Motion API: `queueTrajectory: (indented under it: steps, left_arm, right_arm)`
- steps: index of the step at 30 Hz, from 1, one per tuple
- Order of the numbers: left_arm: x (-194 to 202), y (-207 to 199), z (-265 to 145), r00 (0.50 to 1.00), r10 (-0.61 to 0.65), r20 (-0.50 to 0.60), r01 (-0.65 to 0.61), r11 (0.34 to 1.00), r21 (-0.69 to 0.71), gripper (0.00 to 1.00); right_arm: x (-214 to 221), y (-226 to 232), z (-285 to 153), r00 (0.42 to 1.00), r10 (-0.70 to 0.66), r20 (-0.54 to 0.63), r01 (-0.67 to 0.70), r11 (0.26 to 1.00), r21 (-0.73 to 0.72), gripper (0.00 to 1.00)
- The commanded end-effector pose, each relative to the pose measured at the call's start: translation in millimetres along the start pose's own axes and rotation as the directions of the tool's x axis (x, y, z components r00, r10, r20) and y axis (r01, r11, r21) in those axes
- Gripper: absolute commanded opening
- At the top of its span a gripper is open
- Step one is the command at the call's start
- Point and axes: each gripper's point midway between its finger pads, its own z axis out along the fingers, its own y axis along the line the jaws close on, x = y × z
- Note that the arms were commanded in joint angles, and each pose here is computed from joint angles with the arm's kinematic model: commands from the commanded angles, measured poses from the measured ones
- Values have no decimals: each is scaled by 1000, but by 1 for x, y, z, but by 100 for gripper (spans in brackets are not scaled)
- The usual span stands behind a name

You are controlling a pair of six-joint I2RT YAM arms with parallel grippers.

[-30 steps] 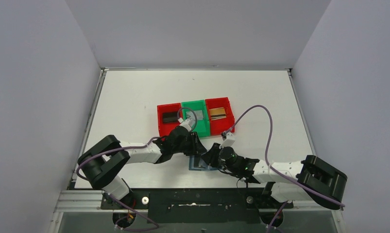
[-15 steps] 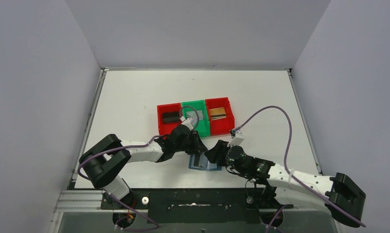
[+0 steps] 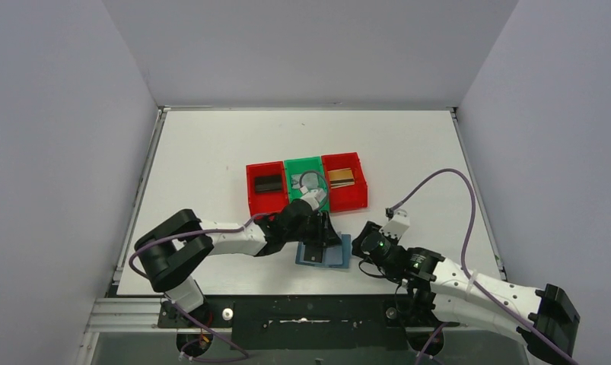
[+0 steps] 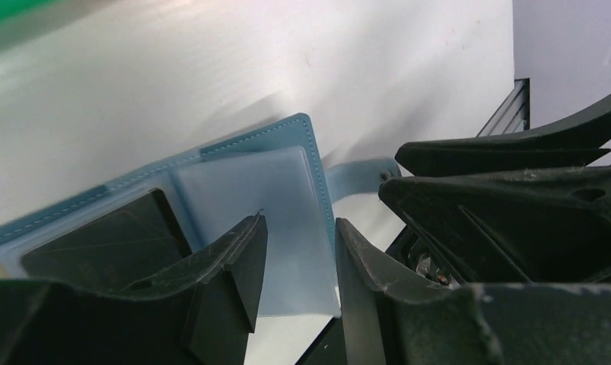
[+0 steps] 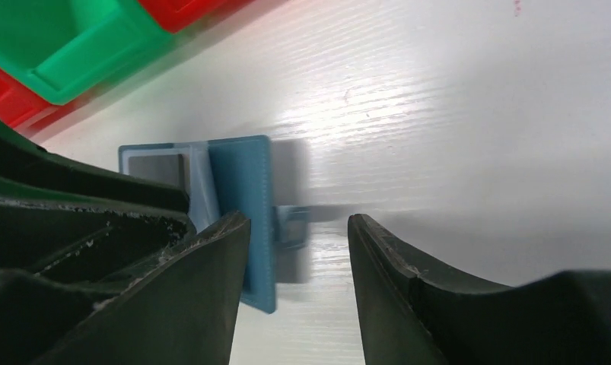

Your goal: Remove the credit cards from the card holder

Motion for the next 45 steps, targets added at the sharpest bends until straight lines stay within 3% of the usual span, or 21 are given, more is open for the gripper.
queueTrajectory:
  steps: [1,6,10,17,23,40,45]
  left_arm:
    - [2,-24,12,1000,17,-9,-16,998,60,38]
    - [9,-25,23,1000,4,-16,-3,998,58,38]
    - [13,-15,29,1000,-5,-18,6,1000,9,38]
    - [12,-15,24,1000,21,-16,-21,1000,-14,26]
    - [15,-14,19,999,32,-27,-32,999,-21,18]
    - [18,-11,13,998,52,-34,-53,998,-25,16]
    - [17,-12,12,998,60,-29,-61,998,-21,16]
  right_arm:
    - [-23,-1,-3,996,36,83,-41,997,59,50]
    - [-23,7,-4,996,45,79,-46,999,14,45]
    - [-20,18,-5,996,55,64,-51,997,-59,33]
    - [-13,42,-5,998,63,26,-57,981,-186,19]
    - [-10,53,7,998,54,-19,-57,981,-184,10]
    - [-6,61,31,993,7,-116,-36,967,-251,9]
    - [12,45,42,982,-25,-188,-11,983,-185,11]
